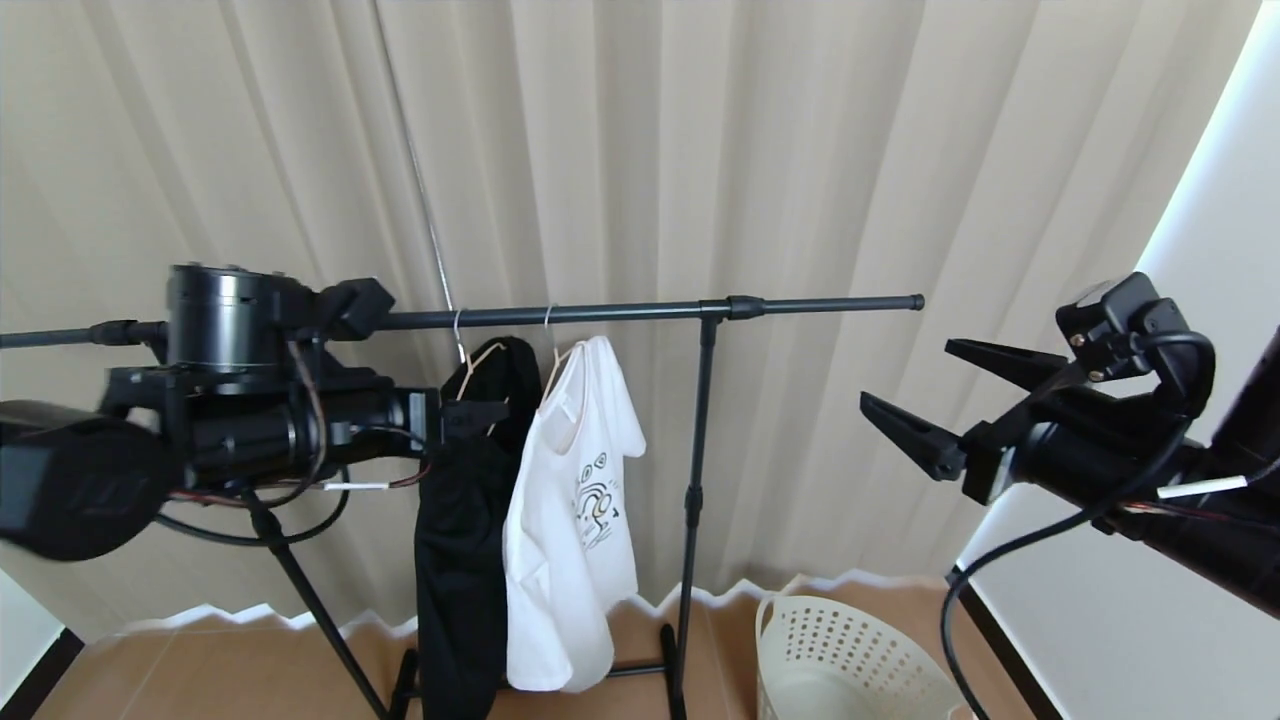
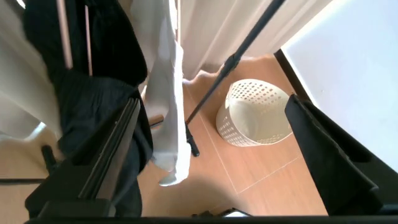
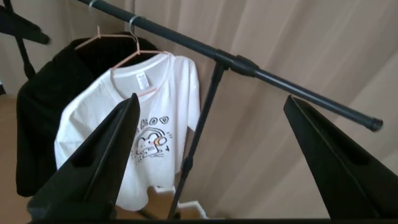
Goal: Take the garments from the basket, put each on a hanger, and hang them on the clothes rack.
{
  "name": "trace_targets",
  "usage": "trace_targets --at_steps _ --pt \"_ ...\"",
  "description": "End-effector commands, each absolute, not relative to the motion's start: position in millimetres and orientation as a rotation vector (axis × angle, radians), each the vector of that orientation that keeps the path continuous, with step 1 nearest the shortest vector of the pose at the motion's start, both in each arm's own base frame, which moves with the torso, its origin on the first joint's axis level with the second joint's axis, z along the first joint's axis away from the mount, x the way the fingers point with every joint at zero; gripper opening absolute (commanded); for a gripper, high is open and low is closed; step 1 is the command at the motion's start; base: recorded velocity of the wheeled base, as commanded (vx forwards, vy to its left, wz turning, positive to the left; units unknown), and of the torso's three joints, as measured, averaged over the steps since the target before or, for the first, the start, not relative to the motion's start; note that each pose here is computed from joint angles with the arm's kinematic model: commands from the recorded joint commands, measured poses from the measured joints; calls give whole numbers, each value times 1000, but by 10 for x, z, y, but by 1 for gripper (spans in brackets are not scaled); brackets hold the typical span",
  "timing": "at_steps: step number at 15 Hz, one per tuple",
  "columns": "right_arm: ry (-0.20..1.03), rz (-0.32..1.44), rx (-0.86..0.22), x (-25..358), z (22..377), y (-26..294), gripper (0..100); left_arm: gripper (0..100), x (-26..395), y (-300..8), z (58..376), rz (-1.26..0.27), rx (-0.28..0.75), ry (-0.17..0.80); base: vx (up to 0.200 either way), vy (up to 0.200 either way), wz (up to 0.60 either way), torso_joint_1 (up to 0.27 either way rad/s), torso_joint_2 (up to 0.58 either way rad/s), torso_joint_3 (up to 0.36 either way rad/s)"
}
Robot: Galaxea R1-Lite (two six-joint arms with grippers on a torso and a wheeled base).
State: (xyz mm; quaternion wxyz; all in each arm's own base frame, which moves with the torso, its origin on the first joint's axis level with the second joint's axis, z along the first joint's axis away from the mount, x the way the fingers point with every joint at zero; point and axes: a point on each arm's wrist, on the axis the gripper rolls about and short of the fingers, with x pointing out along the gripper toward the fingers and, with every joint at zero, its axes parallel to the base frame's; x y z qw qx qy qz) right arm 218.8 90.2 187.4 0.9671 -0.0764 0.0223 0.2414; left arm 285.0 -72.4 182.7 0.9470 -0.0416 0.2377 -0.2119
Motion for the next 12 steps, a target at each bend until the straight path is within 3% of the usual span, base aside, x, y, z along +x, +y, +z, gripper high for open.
trace_targets --at_steps 1,5,6,7,12 --pt "76 423 -109 1615 2040 678 100 100 1683 -448 1987 -457 -9 341 0 0 0 0 0 0" --pt "164 389 -133 978 1642 412 100 100 862 -258 1579 -478 27 299 0 0 0 0 0 0" --pt "164 389 -133 978 1642 412 100 100 862 -258 1579 -478 27 299 0 0 0 0 0 0" --pt "206 327 -151 710 1352 283 100 100 571 -190 1374 -477 31 265 0 0 0 0 0 0" --pt "310 323 -179 74 820 9 100 100 86 -76 945 -480 45 238 0 0 0 0 0 0"
